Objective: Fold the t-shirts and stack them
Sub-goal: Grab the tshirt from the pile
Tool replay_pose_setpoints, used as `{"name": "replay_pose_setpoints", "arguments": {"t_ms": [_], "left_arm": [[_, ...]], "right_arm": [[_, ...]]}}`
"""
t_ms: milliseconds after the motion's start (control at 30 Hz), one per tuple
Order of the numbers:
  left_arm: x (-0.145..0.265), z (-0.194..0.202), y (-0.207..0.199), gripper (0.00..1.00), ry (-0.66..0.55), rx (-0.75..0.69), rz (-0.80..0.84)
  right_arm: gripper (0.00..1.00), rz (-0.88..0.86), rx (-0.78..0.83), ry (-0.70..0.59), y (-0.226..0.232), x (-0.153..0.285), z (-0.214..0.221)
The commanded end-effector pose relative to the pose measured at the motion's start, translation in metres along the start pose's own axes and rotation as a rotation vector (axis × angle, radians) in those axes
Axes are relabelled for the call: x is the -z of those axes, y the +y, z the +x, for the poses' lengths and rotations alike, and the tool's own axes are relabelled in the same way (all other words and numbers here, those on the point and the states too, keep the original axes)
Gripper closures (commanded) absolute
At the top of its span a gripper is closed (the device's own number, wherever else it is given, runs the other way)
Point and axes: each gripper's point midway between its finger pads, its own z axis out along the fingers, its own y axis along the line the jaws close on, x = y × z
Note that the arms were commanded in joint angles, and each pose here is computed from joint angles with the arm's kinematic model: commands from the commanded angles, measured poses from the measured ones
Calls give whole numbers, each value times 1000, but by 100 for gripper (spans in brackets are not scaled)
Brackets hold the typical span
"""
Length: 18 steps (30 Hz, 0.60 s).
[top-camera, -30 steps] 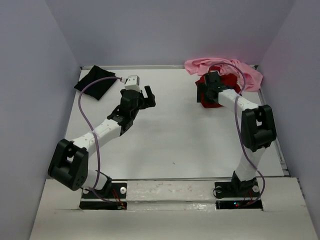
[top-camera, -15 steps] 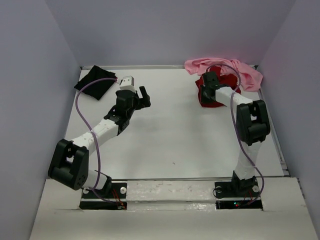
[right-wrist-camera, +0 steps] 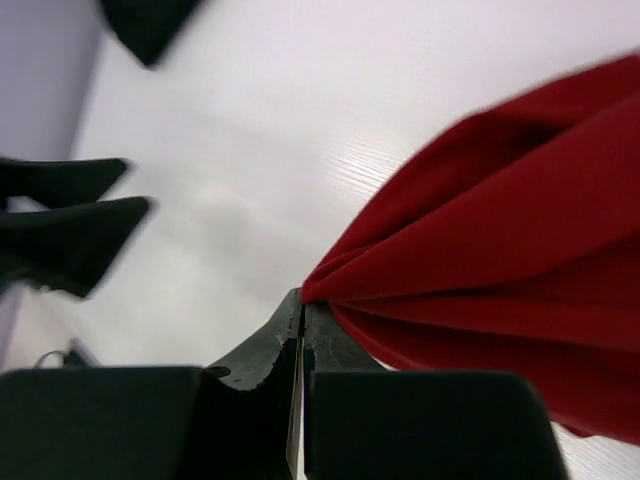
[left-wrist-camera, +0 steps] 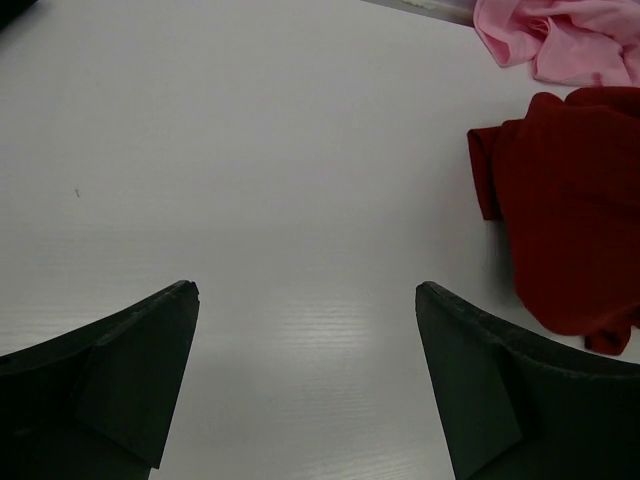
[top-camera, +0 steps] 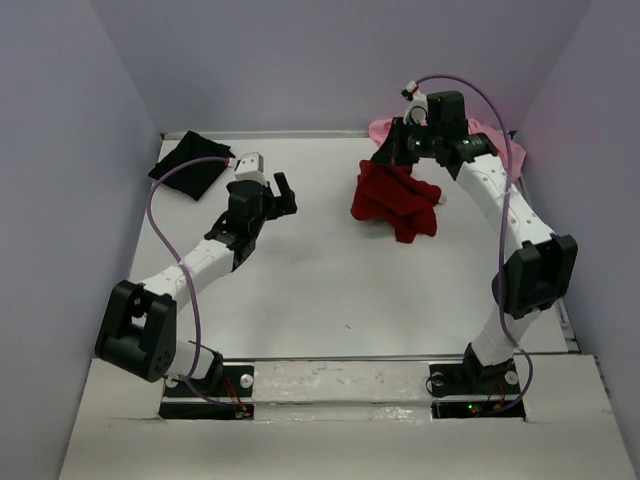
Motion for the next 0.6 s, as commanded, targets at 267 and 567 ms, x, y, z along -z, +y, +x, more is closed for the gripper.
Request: {"name": "replay_pose_setpoints", "arguments": {"t_ms": [267, 567], "left_arm": [[24, -34, 10, 1, -123, 37, -18], [50, -43, 20, 1, -190, 103, -42]], "right_arm": [[100, -677, 220, -279, 228, 233, -95], [97, -596, 165, -271, 204, 230, -66]]}}
